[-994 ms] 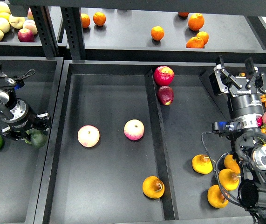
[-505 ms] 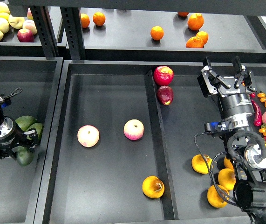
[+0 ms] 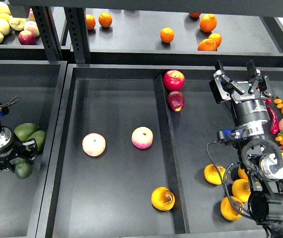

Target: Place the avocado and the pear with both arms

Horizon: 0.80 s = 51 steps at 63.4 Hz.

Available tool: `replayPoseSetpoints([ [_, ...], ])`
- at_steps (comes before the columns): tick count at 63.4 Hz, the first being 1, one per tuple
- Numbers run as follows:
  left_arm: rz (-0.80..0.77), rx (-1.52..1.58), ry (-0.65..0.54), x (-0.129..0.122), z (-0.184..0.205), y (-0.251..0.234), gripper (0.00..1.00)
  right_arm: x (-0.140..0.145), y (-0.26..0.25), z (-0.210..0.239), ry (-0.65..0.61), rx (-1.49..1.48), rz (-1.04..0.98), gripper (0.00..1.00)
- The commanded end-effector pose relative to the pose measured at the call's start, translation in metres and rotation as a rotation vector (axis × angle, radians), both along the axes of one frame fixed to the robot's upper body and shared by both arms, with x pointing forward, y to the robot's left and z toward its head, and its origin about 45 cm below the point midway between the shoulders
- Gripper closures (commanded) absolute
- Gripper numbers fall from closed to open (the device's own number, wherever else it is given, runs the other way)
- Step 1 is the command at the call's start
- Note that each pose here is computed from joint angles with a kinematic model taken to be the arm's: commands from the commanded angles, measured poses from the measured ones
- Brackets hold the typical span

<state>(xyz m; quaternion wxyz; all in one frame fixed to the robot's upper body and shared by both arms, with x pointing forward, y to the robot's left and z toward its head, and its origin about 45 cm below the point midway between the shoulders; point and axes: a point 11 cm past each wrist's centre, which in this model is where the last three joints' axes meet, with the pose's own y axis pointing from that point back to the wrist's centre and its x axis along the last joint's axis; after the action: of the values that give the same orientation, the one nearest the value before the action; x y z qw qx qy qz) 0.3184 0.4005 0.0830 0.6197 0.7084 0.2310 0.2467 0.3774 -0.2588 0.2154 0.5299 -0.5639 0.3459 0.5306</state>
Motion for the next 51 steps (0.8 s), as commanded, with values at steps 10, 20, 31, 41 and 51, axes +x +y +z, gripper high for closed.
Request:
replayPoseSetpoints([
  [10, -0.002, 0.014, 0.021, -0.009, -0.012, 0.002, 0.65, 0.000, 0.000, 0.001, -0.004, 0.001, -0.001, 0.00],
  [20, -0.002, 0.016, 0.026, -0.013, -0.018, 0.004, 0.63, 0.000, 0.000, 0.001, -0.004, 0.000, 0.001, 0.00],
  [31, -0.002, 0.012, 0.036, -0.020, -0.026, 0.003, 0.57, 0.000, 0.000, 0.001, -0.003, -0.001, 0.001, 0.00],
  [41, -0.011, 0.020, 0.038, -0.022, -0.029, 0.005, 0.51, -0.001, 0.003, -0.001, 0.000, -0.004, 0.009, 0.00],
  [51, -0.025, 0.023, 0.036, -0.020, -0.029, 0.003, 0.42, -0.001, 0.005, -0.001, 0.001, -0.005, 0.013, 0.00],
])
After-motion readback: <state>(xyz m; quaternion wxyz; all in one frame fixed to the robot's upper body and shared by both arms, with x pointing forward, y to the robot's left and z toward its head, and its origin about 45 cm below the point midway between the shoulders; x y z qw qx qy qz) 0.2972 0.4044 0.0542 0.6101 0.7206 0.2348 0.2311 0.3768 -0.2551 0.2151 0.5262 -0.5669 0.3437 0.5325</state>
